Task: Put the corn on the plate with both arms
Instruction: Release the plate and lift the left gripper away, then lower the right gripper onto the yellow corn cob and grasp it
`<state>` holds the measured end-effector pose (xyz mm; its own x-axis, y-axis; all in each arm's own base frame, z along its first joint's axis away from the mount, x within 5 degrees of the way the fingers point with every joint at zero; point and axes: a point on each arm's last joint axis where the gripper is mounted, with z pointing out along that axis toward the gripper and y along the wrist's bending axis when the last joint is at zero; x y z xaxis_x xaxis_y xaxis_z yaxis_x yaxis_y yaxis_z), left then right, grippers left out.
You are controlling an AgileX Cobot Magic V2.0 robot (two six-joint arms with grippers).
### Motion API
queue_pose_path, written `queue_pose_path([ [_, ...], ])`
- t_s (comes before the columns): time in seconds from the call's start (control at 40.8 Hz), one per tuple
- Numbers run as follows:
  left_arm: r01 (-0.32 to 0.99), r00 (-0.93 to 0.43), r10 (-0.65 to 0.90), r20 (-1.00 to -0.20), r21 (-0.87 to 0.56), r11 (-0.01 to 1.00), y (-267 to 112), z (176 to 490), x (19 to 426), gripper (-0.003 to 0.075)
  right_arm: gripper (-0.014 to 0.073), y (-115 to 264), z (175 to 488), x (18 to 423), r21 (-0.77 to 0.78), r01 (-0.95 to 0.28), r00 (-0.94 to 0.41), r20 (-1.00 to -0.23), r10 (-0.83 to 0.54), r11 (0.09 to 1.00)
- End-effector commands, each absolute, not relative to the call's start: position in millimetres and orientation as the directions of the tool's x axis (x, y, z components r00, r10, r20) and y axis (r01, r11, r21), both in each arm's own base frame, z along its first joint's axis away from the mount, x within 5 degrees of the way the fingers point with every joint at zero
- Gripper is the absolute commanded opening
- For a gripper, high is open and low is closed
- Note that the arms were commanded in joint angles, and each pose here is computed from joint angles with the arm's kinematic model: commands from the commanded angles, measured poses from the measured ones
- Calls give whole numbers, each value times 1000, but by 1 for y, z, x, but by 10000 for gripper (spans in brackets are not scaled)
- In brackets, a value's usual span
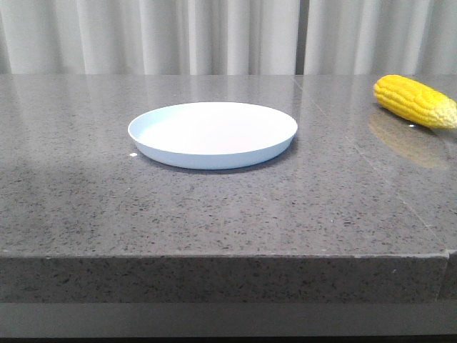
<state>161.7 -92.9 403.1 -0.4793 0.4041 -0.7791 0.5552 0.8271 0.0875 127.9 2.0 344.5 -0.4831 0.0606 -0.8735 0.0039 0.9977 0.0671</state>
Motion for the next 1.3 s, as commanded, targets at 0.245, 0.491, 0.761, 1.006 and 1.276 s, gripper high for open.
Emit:
queue_pose_path([
  [0.245, 545, -382, 337, -861, 86, 834, -65, 399, 112, 473, 606, 1, 361, 131, 73, 9, -384, -920, 71, 997],
  [0.491, 544, -374, 333, -866, 86, 835, -64, 399, 109, 473, 606, 2, 363, 138, 71, -4, -404, -913, 63, 997],
  [0.761, 544, -374, 333, -866, 86, 835, -64, 399, 109, 473, 628, 7, 373, 181, 61, -42, -535, -844, 29, 997],
  [1.006, 544, -374, 333, -866, 86, 835, -64, 399, 109, 473, 628, 12, 376, 252, 60, -52, -643, -765, 12, 997],
  [1.276, 544, -374, 333, -866, 86, 835, -64, 399, 109, 473, 628, 12, 362, 334, 32, -49, -706, -708, -12, 998],
])
